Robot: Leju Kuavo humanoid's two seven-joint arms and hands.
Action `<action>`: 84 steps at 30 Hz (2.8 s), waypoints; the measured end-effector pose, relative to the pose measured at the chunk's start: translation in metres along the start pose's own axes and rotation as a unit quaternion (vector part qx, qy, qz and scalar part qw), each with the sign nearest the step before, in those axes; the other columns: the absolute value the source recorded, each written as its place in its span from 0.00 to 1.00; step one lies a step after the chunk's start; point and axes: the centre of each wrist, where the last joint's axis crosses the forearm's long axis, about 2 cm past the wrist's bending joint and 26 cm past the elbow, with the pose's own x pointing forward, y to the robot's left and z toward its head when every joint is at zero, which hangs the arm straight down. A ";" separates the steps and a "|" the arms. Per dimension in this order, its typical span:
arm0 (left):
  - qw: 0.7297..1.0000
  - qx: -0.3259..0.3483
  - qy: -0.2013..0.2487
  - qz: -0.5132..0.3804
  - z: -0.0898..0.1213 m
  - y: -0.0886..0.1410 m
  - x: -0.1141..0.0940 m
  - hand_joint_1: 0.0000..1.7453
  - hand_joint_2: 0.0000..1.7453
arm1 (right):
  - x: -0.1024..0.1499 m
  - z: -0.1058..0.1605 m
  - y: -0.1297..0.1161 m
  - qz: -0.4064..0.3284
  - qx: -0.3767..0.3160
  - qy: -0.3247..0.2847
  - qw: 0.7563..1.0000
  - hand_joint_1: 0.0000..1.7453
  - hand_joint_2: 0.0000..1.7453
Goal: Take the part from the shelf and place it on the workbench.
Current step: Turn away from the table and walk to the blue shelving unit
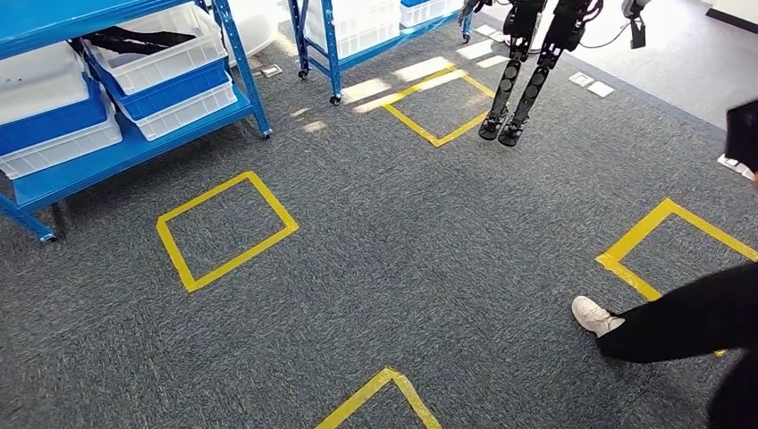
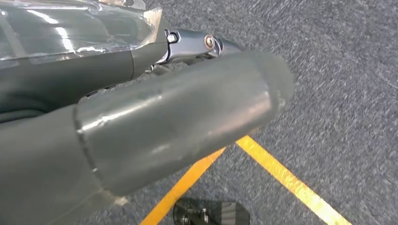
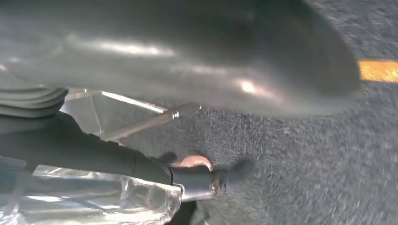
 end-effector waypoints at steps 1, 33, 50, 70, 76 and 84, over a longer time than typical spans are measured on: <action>1.000 -0.001 0.001 0.000 0.001 0.000 -0.001 0.00 0.00 | 0.001 0.001 0.001 0.001 0.001 0.000 1.000 0.00 0.00; 1.000 -0.031 0.003 0.001 0.006 -0.014 0.000 0.00 0.00 | 0.017 0.005 0.005 0.045 0.031 -0.028 0.998 0.00 0.00; 0.999 -0.046 -0.010 -0.011 0.000 -0.016 0.013 0.00 0.00 | 0.019 0.008 0.011 0.044 0.034 -0.031 0.998 0.00 0.00; 0.999 -0.046 -0.011 -0.015 -0.001 -0.017 0.015 0.00 0.00 | 0.018 0.008 0.012 0.058 0.041 -0.033 0.997 0.00 0.00; 0.999 -0.044 -0.014 -0.016 -0.003 -0.015 0.018 0.00 0.00 | 0.019 0.008 0.012 0.058 0.041 -0.034 0.997 0.00 0.00; 0.999 -0.045 -0.015 -0.015 -0.003 -0.016 0.018 0.00 0.00 | 0.018 0.009 0.014 0.056 0.036 -0.031 0.997 0.00 0.00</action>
